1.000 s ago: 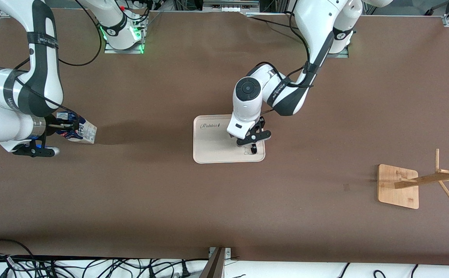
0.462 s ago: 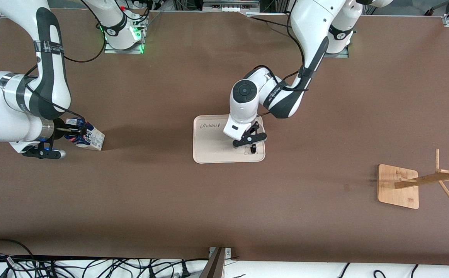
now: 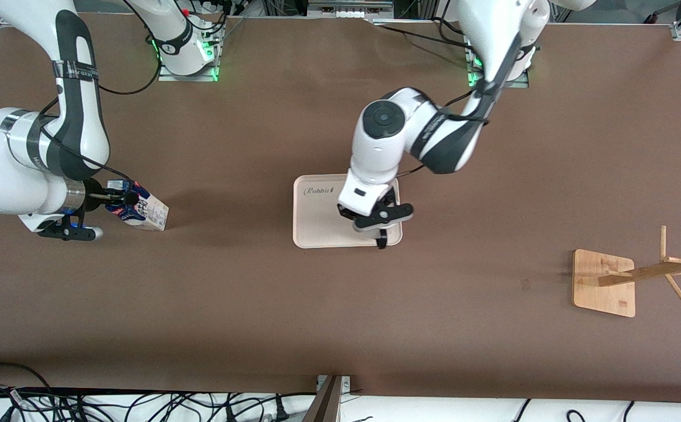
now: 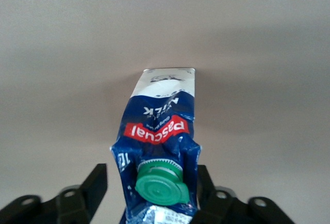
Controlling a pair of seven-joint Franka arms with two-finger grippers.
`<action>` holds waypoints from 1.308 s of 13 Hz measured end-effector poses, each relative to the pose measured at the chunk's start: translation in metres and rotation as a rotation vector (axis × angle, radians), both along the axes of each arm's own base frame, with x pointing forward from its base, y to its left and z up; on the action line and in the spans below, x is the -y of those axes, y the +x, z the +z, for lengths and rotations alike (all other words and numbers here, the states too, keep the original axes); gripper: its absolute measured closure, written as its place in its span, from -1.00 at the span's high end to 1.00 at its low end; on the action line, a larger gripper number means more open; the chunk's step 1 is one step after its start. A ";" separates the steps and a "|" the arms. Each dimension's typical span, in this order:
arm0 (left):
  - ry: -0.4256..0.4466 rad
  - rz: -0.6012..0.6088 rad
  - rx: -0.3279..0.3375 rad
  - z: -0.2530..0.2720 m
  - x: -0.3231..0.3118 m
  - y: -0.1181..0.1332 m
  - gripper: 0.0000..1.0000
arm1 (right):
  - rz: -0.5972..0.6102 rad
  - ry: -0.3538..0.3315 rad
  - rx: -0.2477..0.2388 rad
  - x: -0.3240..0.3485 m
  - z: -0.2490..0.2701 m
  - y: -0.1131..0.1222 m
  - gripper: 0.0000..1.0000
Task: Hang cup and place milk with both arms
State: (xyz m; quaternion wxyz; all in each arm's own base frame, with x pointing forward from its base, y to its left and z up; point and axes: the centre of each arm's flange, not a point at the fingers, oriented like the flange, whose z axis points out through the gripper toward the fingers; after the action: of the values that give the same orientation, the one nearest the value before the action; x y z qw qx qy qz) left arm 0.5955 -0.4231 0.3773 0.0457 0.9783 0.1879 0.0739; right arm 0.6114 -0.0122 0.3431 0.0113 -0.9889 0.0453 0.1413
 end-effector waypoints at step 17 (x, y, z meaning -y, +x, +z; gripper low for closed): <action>-0.023 -0.196 -0.238 0.138 -0.441 0.080 -0.87 | 0.115 0.047 0.210 0.024 0.291 -0.013 1.00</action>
State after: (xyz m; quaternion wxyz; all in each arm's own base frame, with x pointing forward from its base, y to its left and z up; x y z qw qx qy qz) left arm 0.6757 0.0175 0.5157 0.0415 0.9933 0.0963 -0.0494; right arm 0.5987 -0.0366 0.6343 0.0312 -0.9986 -0.0162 0.0383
